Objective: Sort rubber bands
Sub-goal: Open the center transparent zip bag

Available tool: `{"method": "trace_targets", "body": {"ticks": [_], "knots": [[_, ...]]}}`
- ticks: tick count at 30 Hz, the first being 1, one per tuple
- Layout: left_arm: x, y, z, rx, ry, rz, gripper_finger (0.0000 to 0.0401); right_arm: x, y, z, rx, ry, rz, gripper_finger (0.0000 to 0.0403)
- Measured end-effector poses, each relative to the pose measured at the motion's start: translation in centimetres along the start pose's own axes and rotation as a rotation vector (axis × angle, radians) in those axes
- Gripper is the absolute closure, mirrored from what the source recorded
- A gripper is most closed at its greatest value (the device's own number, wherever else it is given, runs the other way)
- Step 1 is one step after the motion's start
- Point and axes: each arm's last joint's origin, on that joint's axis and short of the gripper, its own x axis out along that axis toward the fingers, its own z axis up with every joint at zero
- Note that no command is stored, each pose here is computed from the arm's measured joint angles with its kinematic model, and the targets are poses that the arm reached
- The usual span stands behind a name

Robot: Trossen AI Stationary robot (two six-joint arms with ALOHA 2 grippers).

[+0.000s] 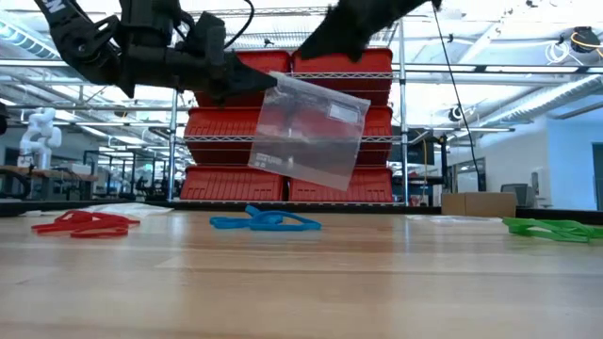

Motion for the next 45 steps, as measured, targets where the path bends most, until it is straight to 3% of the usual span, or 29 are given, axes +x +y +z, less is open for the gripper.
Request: {"method": "trace_targets", "body": {"ticks": [6, 13, 18, 30, 36, 41, 45], "knots": [[0.0, -0.1, -0.1, 0.031, 0.004, -0.021, 0.0401, 3.0, -1.4, 1.1, -0.031, 0.115, 0.010, 0.0287], [0.0, -0.1, -0.2, 0.037, 0.021, -0.047, 0.0401, 3.6, -1.6, 1.7, -0.052, 0.122, 0.040, 0.0275], [0.0, -0.1, -0.2, 0.048, 0.021, -0.047, 0.0401, 3.5, -1.4, 1.6, -0.057, 0.117, 0.136, 0.0290], [0.0, -0.1, -0.3, 0.047, 0.025, -0.047, 0.0401, 3.7, -1.8, 1.1, -0.034, 0.160, 0.132, 0.0397], [0.0, -0.1, -0.2, 0.046, 0.016, -0.041, 0.0401, 3.2, -1.8, 0.9, -0.024, 0.199, 0.125, 0.0396], [0.0, -0.1, 0.0, 0.044, 0.002, -0.035, 0.0401, 2.4, -2.0, 0.7, -0.013, 0.252, 0.056, 0.0399], [0.0, -0.1, -0.1, 0.029, 0.009, -0.033, 0.0401, 2.4, -2.0, 0.7, -0.008, 0.254, 0.036, 0.0371]]}}
